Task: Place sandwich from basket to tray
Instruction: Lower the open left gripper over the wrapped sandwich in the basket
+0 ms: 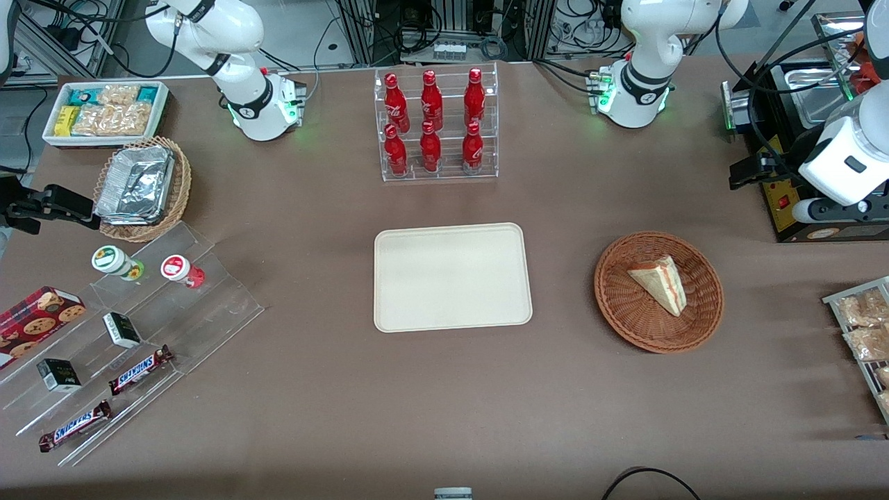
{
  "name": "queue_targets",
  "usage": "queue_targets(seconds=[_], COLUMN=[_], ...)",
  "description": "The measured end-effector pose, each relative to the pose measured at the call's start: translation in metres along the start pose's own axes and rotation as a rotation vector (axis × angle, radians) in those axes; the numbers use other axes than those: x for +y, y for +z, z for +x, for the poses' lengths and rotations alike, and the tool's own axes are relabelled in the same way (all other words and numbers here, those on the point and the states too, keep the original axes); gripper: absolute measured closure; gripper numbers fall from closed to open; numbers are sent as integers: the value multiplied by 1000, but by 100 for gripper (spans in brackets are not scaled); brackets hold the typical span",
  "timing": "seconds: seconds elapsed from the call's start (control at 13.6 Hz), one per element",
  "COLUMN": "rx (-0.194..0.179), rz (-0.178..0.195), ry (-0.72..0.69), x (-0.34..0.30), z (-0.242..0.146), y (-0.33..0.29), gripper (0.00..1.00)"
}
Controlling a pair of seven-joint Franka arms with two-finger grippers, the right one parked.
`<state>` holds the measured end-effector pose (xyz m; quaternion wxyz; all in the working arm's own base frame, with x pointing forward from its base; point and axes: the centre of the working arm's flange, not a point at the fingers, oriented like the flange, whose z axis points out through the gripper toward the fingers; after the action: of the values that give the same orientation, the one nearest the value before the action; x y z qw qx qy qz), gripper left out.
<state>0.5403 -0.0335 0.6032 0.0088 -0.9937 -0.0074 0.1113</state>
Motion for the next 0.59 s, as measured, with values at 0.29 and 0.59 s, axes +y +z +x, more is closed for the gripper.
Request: queue_targets(seconds=[0.29,0.59], rx=[26,9], rz=[-1,3], ry=[7,7], x=[4,5], z=[4,20], y=[0,32], gripper=[0,0])
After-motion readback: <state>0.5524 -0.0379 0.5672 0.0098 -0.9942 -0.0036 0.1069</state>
